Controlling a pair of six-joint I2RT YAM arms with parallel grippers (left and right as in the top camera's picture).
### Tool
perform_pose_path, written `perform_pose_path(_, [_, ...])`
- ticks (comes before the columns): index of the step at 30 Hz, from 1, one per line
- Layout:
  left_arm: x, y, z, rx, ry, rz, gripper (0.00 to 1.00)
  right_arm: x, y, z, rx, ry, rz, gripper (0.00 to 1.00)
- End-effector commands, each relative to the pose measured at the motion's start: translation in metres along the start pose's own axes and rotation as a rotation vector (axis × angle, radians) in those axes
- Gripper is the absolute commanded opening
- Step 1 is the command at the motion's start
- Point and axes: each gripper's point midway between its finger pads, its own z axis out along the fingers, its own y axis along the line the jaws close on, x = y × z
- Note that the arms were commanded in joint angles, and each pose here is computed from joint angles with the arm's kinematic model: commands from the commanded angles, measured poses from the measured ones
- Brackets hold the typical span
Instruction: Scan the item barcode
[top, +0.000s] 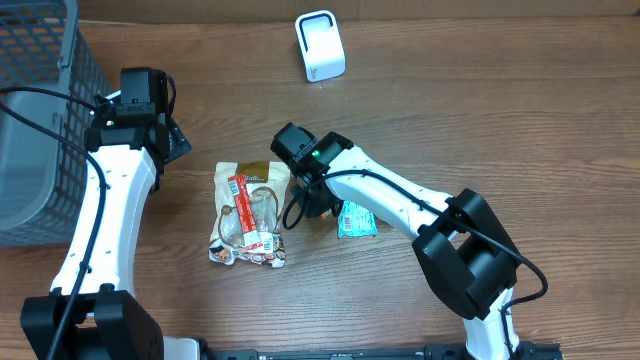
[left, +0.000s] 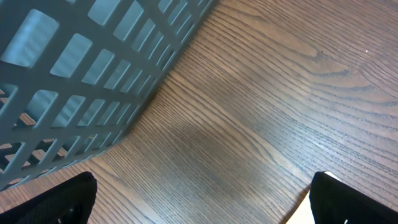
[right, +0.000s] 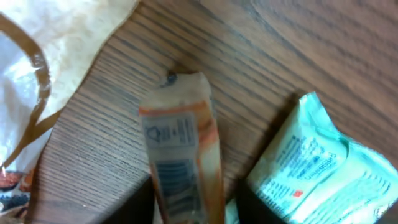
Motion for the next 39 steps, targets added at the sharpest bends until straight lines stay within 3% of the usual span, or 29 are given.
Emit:
perform_pose_path(1, [-0.006,0.0,-0.003,-0.004,-0.018,0.015,1.0,-0.003,0.007,-0.008,-0.04,-0.023,0.036,0.51])
perform_pose_path(6, [-0.006,0.0,-0.003,-0.004,-0.018,0.014,1.0,-0.009,0.013,-0.009,-0.075,-0.041,0.114,0.52])
perform_pose_path(10, [-0.006,0.0,-0.003,-0.004,-0.018,0.014,1.0,-0.013,0.014,-0.009,-0.082,-0.056,0.18,0.25])
perform_pose_path(13, [-0.006,-0.001,-0.003,-0.004,-0.018,0.015,1.0,-0.013,0.014,-0.009,-0.084,-0.056,0.221,0.22])
perform_pose_path(14, [-0.006,-0.001,-0.003,-0.004,-0.018,0.015,1.0,-0.014,0.014,-0.009,-0.086,-0.056,0.232,0.31])
perform_pose_path(18, [-0.006,-0.001,-0.003,-0.004,-0.018,0.015,1.0,-0.014,0.015,-0.009,-0.089,-0.057,0.253,0.49])
perform_pose_path(24, [-0.006,-0.001,-0.003,-0.004,-0.018,0.015,1.0,-0.019,0.015,-0.018,-0.09,-0.077,0.262,0.51])
perform_pose_path(27, [-0.006,-0.001,-0.003,-0.004,-0.018,0.015,1.0,-0.033,0.011,-0.05,-0.106,-0.133,0.273,0.59])
perform_pose_path(33, [-0.006,-0.001,-0.003,-0.004,-0.018,0.014,1.0,-0.038,-0.034,-0.11,-0.026,-0.222,0.344,1.0])
perform_pose_path(39, [-0.006,-0.001,-0.003,-0.004,-0.018,0.015,1.0,-0.005,-0.094,-0.116,0.039,-0.106,0.524,1.0])
